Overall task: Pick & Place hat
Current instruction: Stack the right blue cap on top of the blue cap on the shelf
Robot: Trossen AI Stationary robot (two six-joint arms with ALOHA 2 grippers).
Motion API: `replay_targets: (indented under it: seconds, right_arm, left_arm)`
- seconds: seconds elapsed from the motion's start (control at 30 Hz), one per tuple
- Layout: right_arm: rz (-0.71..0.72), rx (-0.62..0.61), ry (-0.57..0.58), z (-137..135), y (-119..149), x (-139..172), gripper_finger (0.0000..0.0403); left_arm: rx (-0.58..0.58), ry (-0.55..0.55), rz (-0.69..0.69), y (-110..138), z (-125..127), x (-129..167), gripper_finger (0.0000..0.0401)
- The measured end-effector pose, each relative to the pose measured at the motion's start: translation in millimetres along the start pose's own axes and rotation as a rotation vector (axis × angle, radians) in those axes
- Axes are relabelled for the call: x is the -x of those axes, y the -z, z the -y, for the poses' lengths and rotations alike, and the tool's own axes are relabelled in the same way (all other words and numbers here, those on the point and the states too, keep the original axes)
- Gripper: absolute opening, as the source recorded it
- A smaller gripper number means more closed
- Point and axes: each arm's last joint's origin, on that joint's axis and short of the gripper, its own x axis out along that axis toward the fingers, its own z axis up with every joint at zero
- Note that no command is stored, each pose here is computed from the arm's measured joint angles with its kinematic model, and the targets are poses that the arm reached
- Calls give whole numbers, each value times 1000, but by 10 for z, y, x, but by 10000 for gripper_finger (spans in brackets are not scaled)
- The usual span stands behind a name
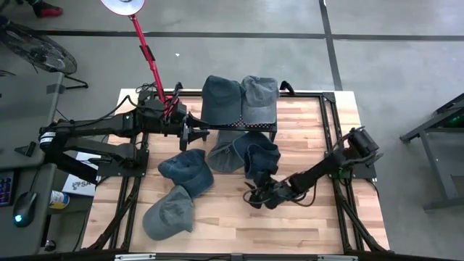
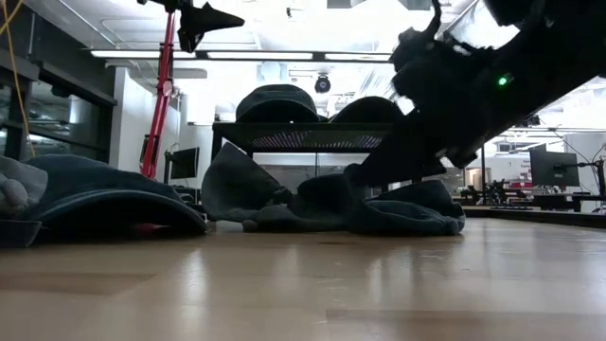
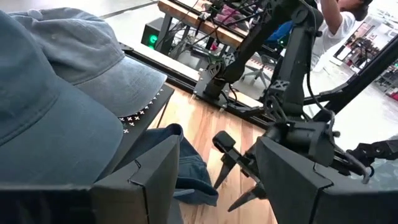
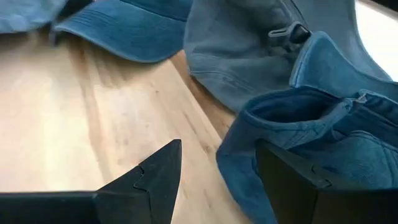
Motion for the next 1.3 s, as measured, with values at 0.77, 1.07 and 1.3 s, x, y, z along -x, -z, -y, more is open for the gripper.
replay_targets:
  seconds: [0.77, 1.07, 1.3]
  right_arm:
    - [-83, -59, 150, -25, -13, -260, 102]
    - [-175, -129, 19, -69, -94, -152, 11]
    - [-218, -156, -77, -35, -390, 259, 3]
  left_arm:
    - [15, -14, 6, -2, -4, 0, 209]
    - [23, -9, 4, -1, -3, 0, 209]
    - [19, 41, -6, -5, 13, -1, 209]
